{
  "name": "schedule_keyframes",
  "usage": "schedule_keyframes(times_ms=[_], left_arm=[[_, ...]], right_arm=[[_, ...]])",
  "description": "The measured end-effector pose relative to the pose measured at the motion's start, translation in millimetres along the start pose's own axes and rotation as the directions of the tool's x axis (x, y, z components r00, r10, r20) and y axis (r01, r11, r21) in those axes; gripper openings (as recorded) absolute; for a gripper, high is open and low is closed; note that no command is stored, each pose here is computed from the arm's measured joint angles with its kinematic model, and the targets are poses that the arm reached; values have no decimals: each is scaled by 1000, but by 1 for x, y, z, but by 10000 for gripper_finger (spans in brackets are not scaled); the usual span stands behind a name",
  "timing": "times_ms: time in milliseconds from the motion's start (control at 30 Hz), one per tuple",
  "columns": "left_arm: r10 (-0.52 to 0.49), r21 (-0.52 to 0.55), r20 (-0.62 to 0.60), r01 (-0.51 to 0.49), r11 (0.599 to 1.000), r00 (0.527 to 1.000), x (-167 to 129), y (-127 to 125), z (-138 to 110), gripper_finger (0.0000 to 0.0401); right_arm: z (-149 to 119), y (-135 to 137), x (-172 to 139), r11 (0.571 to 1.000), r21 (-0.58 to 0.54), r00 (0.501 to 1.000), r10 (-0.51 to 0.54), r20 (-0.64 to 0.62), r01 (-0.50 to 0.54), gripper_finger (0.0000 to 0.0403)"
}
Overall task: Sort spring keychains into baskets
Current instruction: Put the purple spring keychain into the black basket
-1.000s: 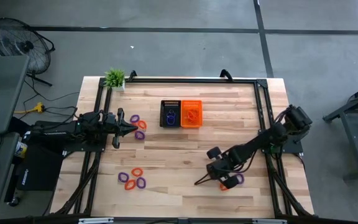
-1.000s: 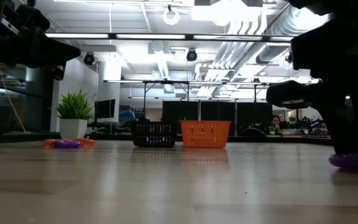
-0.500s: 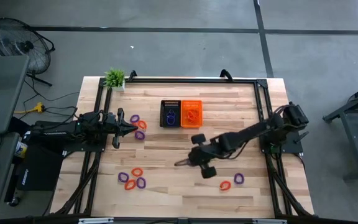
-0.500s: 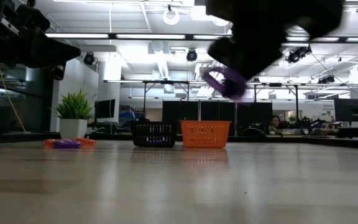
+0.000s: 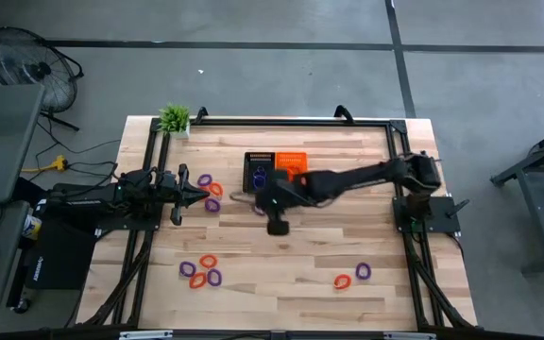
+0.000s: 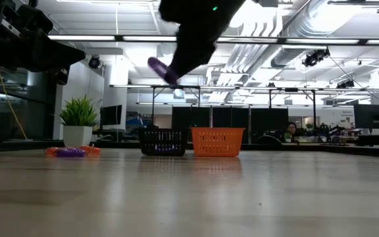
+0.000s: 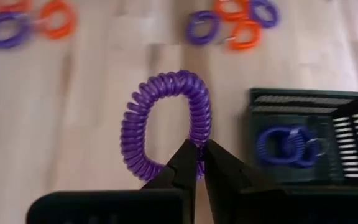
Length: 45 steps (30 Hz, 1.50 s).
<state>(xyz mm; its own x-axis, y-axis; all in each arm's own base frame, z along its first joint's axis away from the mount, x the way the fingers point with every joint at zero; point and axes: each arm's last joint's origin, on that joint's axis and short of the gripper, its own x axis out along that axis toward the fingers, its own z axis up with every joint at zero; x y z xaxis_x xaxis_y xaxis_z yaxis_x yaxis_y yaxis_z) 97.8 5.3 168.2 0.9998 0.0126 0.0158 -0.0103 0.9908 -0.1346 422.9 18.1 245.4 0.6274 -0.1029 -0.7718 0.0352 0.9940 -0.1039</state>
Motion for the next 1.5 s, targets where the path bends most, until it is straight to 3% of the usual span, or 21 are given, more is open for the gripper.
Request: schedule_keyframes(times_ms=[333,667,933,1133,1500], left_arm=[[0,0,0,0,1000,1000,0,0,0,1],[0,0,0,0,1000,1000,0,0,0,1],[-1,0,0,1,1000,1000,0,0,0,1],[-1,0,0,1,1000,1000,0,0,0,1],[0,0,0,0,1000,1000,0,0,0,1]], right_arm=[[18,-72,31,966,225,992,-115,-54,125,16],[1,-116,41,839,490,971,-185,-151,236,17],[-2,-123,43,825,518,973,-165,-160,225,27],[-7,-123,54,828,531,980,-101,-174,180,59],[-9,-122,58,831,530,979,-87,-183,172,106]])
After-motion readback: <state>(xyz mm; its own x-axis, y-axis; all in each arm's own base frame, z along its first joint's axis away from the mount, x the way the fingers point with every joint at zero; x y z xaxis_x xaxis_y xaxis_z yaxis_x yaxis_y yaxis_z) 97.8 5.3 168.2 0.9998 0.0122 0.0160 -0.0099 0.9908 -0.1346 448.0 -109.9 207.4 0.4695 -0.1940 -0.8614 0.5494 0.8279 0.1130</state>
